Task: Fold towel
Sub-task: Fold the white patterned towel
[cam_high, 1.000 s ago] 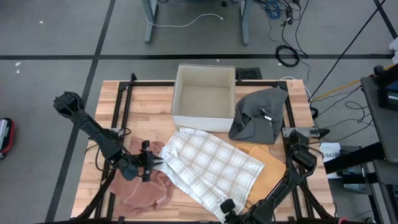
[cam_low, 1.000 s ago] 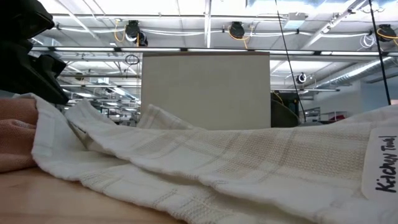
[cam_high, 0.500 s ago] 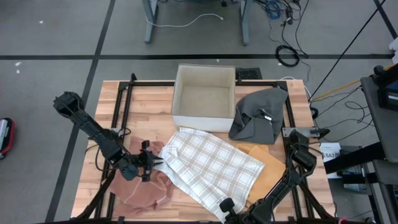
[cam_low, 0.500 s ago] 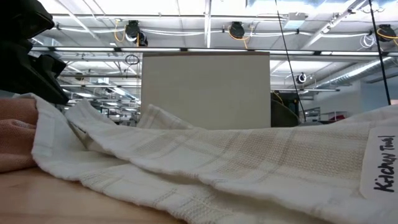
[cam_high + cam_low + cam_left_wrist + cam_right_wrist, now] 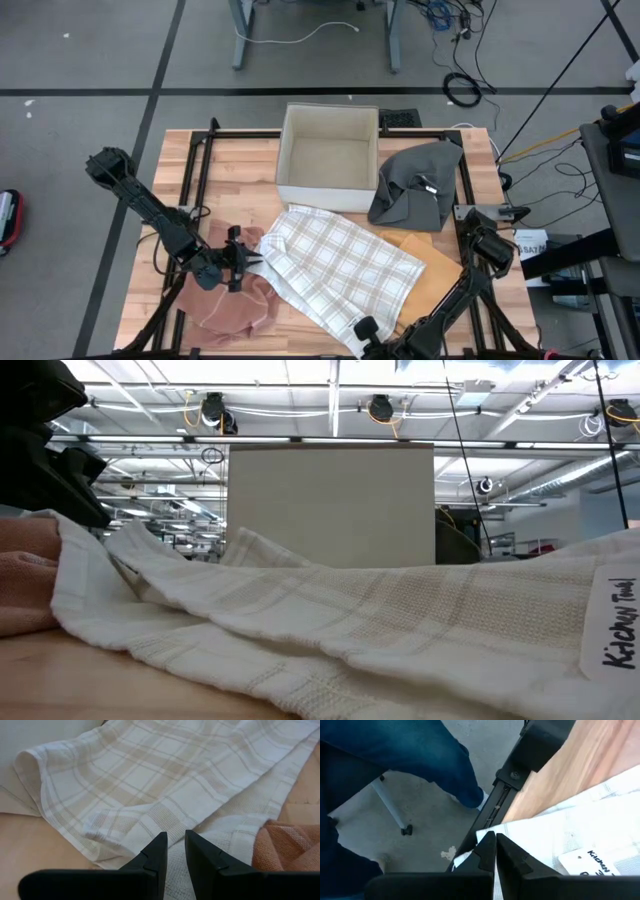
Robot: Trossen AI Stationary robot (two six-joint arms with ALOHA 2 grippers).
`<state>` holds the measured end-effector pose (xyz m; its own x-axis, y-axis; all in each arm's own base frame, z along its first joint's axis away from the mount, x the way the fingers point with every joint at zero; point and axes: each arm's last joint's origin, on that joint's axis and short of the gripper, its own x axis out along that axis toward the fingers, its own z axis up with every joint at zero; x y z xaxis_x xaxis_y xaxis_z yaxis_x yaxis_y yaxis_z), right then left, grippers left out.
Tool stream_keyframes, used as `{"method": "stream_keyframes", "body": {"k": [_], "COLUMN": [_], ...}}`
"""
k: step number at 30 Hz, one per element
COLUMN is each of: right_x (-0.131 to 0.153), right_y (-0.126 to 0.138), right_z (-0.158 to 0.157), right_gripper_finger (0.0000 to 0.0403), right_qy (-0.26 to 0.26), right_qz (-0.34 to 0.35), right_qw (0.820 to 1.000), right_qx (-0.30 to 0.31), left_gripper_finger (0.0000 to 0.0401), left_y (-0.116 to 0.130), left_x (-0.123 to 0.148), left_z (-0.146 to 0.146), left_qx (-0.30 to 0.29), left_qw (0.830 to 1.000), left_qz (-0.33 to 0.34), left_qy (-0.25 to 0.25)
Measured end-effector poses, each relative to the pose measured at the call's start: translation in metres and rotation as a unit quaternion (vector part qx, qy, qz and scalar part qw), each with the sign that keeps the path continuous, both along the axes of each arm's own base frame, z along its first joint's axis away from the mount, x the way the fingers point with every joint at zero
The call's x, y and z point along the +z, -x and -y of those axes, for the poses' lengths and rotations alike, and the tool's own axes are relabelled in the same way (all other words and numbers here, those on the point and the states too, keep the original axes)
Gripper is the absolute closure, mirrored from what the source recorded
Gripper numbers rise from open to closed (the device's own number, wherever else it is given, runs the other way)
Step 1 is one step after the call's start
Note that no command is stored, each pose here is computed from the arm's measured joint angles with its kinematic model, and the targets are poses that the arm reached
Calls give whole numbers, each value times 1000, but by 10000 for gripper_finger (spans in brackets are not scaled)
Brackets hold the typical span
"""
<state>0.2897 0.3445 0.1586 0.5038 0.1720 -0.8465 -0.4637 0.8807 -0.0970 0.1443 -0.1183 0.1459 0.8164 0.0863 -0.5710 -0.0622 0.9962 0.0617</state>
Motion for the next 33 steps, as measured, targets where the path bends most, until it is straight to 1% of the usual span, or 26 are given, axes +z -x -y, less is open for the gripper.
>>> {"method": "stream_keyframes", "body": {"k": [4,6,13,16,18,21,28,33], "right_x": [-1,-5,-10,-10,-14,-26,-28,-29], "right_y": [1,0,-2,-3,-5,-7,-8,-8], "right_z": [-2,-4,-4,-2,-2,-2,-3,-3], "right_gripper_finger": [399,384,274,249,247,261,309,329], "right_qy": [-7,-13,-12,1,5,6,-5,-6], "right_qz": [-5,-5,-4,8,7,-10,-18,-20], "right_qw": [1000,1000,1000,1000,1000,1000,1000,1000], "right_qx": [5,14,-2,-18,-19,-17,-15,-13], "left_gripper_finger": [327,327,327,327,327,327,327,327], "left_y": [0,0,0,0,0,0,0,0], "left_x": [0,0,0,0,0,0,0,0], "left_z": [0,0,0,0,0,0,0,0], "left_qx": [0,0,0,0,0,1,1,2], "left_qw": [1000,1000,1000,1000,1000,1000,1000,1000], "left_qz": [0,0,0,0,0,0,0,1], "left_qy": [0,0,0,0,0,1,0,2]}}
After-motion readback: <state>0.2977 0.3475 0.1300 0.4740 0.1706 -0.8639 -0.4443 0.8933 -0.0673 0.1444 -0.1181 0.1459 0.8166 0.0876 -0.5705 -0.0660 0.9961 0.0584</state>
